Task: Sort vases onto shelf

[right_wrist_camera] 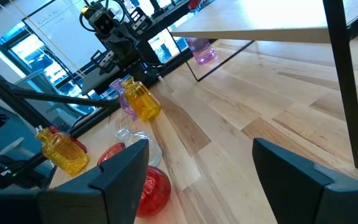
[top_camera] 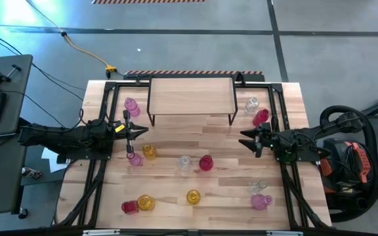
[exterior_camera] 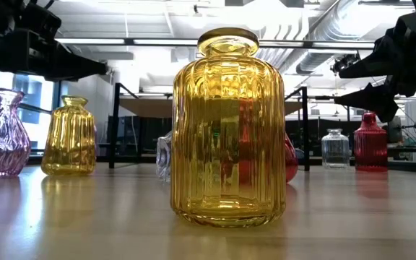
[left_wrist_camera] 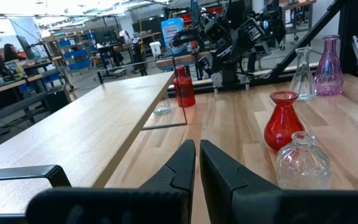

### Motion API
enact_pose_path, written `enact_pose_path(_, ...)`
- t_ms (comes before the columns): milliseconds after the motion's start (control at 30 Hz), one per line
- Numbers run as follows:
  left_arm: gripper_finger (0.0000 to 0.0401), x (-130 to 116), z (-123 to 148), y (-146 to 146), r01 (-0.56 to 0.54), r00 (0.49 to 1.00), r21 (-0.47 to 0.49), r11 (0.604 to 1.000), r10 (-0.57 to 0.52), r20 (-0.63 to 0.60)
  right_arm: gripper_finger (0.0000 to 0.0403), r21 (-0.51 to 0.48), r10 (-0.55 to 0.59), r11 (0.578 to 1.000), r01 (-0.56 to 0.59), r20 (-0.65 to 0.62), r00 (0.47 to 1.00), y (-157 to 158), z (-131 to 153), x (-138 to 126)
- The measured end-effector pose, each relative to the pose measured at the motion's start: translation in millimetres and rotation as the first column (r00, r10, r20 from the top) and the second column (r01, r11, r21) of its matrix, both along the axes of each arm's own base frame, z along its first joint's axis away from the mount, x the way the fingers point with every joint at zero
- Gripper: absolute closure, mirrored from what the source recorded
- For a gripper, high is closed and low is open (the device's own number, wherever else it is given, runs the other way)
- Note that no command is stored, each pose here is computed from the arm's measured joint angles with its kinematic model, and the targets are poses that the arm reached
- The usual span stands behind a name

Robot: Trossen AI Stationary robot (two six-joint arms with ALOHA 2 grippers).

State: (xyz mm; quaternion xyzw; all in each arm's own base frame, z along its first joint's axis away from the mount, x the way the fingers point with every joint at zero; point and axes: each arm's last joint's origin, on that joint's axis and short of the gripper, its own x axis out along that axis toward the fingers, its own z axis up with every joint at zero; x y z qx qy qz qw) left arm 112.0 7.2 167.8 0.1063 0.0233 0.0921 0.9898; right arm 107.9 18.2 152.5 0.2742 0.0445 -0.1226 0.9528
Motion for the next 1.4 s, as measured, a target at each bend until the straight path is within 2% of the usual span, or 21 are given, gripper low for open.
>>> enact_pose_path(367,0.0386,0,0,0,-0.003,1.000,0.002,1.000,0.003,0.000,0.0133,0.000,0.000,1.000,0.000,0.001,1.000,0,0,0)
enact_pose_path(433,0.0386,0,0,2,-0.069,0.998,0.010,0.998,0.069,-0.002,0.0133,0.000,0.000,1.000,0.000,0.000,1.000,0,0,0)
enact_pose_path(500,0.0386,-1,0,4,-0.128,0.992,-0.026,0.991,0.128,0.006,0.0133,0.000,0.000,1.000,0.000,0.000,1.000,0,0,0)
enact_pose_path(600,0.0386,-1,0,5,-0.156,0.987,-0.072,0.985,0.157,0.015,0.0133,0.000,0.000,1.000,0.000,0.000,1.000,0,0,0)
enact_pose_path(833,0.0386,-1,3,4,-0.146,0.988,-0.100,0.984,0.150,0.031,0.0133,0.000,0.000,1.000,0.000,0.000,1.000,0,0,0)
enact_pose_path(900,0.0386,-1,10,4,-0.161,0.985,-0.095,0.982,0.166,0.045,0.0133,0.000,0.000,1.000,0.000,0.000,1.000,0,0,0)
enact_pose_path(1067,0.0386,-3,36,6,-0.219,0.973,-0.009,0.976,0.219,0.078,0.0133,0.000,0.000,1.000,0.000,0.000,1.000,0,0,0)
enact_pose_path(1267,0.0386,-7,69,8,-0.297,0.951,0.000,0.955,0.296,0.084,0.0133,0.000,0.000,1.000,0.000,0.000,1.000,0,0,0)
enact_pose_path(1400,0.0386,-10,93,8,-0.293,0.955,-0.012,0.956,0.293,0.040,0.0133,0.000,0.000,1.000,0.000,0.000,1.000,0,0,0)
